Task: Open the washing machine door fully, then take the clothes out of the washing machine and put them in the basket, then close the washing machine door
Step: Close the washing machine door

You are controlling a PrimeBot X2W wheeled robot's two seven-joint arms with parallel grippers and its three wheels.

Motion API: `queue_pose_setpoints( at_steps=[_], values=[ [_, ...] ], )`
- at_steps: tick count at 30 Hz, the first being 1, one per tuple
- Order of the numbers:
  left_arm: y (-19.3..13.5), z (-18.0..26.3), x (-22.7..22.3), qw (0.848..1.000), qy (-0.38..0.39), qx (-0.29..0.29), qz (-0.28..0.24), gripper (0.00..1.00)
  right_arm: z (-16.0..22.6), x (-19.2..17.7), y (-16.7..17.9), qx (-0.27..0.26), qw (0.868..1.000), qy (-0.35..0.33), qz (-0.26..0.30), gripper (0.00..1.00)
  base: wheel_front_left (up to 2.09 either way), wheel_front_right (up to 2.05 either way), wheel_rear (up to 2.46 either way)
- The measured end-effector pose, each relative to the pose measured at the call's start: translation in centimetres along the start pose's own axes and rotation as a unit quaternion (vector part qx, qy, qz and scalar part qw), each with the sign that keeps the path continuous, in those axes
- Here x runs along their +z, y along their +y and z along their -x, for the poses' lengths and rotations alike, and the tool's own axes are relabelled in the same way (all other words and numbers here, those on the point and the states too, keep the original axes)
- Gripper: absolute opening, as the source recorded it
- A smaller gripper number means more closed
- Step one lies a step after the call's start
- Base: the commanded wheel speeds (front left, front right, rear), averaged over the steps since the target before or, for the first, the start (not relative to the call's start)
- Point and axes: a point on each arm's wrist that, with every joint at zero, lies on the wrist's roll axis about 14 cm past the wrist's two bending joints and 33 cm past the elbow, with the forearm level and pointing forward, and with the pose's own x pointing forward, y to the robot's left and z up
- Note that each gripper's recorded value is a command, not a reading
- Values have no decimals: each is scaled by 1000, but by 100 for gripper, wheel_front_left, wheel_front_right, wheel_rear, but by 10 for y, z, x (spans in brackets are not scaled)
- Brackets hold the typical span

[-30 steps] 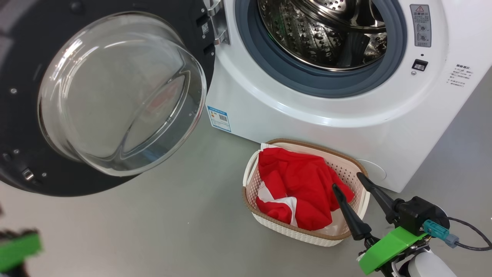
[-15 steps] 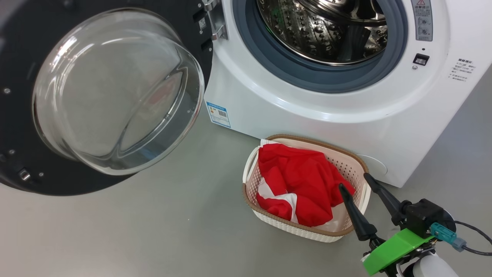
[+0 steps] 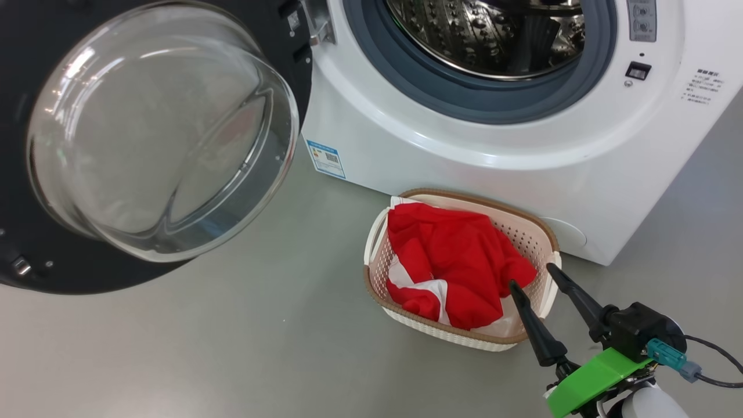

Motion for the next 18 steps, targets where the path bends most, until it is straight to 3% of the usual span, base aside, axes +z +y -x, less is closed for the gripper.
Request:
queue_pose_setpoints(
  at_steps=[8,18],
  values=[
    [15,-9,-55,990,136,37,28,0,-1,-8,-13,-5,1000,9,3,100,0,0,0],
    [16,-15,-83,980,188,44,50,0,0,-14,-27,-15,1000,13,2,100,0,0,0]
  ],
)
